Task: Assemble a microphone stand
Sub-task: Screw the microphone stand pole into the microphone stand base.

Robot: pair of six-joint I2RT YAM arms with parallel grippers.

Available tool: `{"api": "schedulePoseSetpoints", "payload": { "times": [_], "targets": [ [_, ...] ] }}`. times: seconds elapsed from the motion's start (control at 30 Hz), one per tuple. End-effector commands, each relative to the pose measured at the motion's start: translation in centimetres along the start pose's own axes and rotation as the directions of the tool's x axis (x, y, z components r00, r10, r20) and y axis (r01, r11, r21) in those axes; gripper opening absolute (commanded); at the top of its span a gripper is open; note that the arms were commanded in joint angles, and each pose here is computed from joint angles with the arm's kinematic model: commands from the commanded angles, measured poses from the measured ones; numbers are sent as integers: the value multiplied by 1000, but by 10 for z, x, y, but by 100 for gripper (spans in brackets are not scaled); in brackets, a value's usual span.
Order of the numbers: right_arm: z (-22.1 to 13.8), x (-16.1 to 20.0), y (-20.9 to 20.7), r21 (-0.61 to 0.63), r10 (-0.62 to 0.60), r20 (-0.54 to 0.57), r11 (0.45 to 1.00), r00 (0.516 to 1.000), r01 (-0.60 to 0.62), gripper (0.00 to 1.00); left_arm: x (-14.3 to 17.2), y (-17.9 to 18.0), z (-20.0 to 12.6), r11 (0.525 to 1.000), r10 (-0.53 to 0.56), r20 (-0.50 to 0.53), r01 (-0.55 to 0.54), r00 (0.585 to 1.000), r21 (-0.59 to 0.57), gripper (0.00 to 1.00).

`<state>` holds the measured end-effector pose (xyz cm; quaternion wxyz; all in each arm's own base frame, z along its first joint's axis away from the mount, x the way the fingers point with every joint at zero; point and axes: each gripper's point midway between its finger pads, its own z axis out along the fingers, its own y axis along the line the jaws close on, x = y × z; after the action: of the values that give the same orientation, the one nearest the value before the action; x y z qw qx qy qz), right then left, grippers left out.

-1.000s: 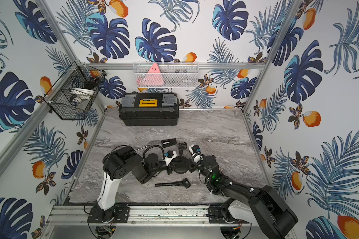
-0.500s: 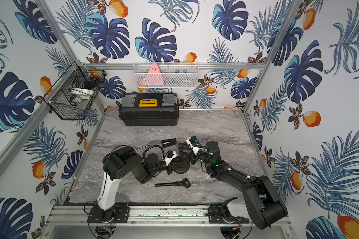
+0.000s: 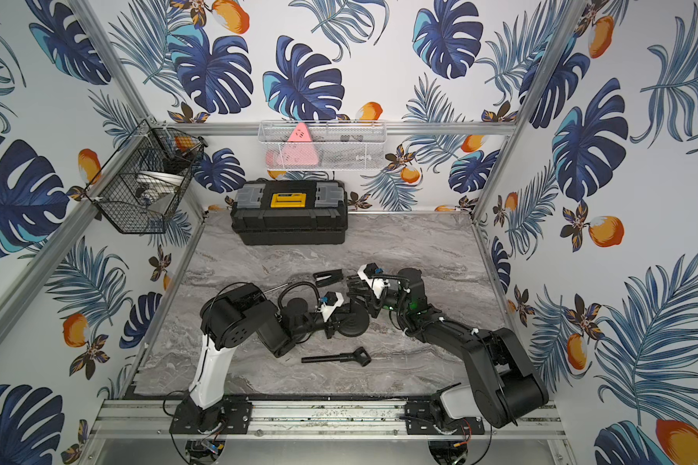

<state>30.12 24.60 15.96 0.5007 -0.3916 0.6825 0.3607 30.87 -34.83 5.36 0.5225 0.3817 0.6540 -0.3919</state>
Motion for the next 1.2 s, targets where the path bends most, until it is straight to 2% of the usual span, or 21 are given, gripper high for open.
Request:
{"api": "schedulePoseSetpoints", "payload": {
  "times": [0.0,0.1,0.2,0.5,0.63,0.87,0.97,1.1,1.17],
  "targets": [
    [0,3,0,19,44,25,999,999,-45,0,5,0,1,1000,13,-14,-13,1000,3,20],
    [-5,7,-6,86,61,64,994,996,-66,0,2,2,0,1000,7,-4,-7,1000,-15,39],
    [-4,19,-7,140,88,50,986,995,-95,0,-1,3,-1,1000,-3,3,3,1000,-13,43],
    [10,50,5,333,109,-17,938,994,-97,0,-12,2,-3,1000,-11,20,11,1000,-7,40],
    [4,58,1,460,135,30,878,990,-134,0,-16,1,-6,1000,-12,32,12,999,-7,36],
    [1,67,3,651,137,-3,752,991,-102,0,-17,1,-6,1000,-13,35,14,999,-2,29],
    [1,66,3,690,139,-1,717,990,-100,0,-17,1,-6,1000,-14,38,14,999,-4,27],
    [3,66,5,689,148,13,715,989,-116,0,-16,1,-6,1000,-14,34,14,999,-2,20],
    [3,63,7,679,146,18,724,989,-119,0,-17,2,-6,1000,-16,37,16,999,-7,22]
  ]
}}
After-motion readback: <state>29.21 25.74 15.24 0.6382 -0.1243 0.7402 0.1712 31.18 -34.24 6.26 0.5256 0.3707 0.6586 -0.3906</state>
